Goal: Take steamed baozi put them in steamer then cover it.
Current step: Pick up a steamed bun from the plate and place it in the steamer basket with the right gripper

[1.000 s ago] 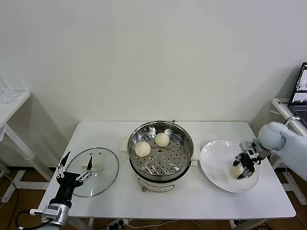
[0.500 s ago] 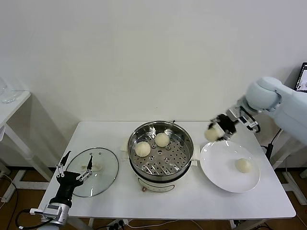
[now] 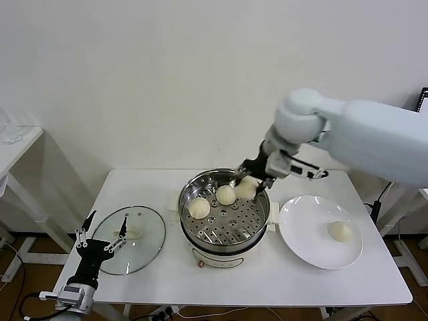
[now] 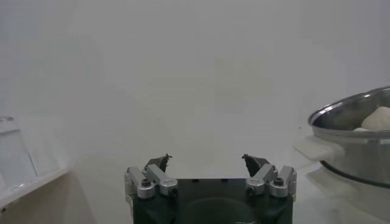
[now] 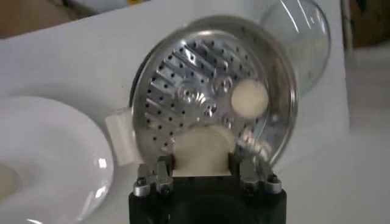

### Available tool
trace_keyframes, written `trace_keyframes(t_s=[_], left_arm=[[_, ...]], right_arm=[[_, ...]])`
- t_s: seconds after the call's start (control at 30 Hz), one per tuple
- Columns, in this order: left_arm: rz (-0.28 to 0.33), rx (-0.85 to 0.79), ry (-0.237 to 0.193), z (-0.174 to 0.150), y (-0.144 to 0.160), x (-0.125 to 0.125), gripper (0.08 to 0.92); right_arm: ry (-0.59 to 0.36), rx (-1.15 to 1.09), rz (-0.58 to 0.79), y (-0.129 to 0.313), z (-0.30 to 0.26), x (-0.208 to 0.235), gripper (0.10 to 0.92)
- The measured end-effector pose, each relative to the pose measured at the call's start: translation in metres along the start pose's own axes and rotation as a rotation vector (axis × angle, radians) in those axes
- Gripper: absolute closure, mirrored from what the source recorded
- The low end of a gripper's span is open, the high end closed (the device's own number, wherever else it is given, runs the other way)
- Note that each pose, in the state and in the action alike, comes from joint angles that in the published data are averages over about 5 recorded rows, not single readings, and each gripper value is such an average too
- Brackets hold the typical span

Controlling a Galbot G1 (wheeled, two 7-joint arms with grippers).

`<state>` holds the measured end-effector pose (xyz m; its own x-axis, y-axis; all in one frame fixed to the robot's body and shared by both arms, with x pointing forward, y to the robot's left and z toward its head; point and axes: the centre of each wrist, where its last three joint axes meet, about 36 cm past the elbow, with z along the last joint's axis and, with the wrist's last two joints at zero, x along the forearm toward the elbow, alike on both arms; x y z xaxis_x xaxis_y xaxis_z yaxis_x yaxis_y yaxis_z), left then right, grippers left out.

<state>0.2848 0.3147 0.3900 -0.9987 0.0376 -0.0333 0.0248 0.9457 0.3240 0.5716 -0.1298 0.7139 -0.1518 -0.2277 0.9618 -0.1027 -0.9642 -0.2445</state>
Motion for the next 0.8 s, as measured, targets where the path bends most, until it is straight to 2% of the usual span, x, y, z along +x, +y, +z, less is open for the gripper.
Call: trace_keyframes(t_s=[0.3,0.8], left_arm=[[-0.004,0.002,0.005,0.004,0.002,-0.002,0.177],[-0.007,0.001,0.018,0.010,0.004,-0.002,0.177]], right_arm=[[-0.066,0.136,-0.044,-0.025,-0.019,-0.036,0.403],[-0.132,0.184,-0.097,-0.036,-0.028,-0.092,0.370]])
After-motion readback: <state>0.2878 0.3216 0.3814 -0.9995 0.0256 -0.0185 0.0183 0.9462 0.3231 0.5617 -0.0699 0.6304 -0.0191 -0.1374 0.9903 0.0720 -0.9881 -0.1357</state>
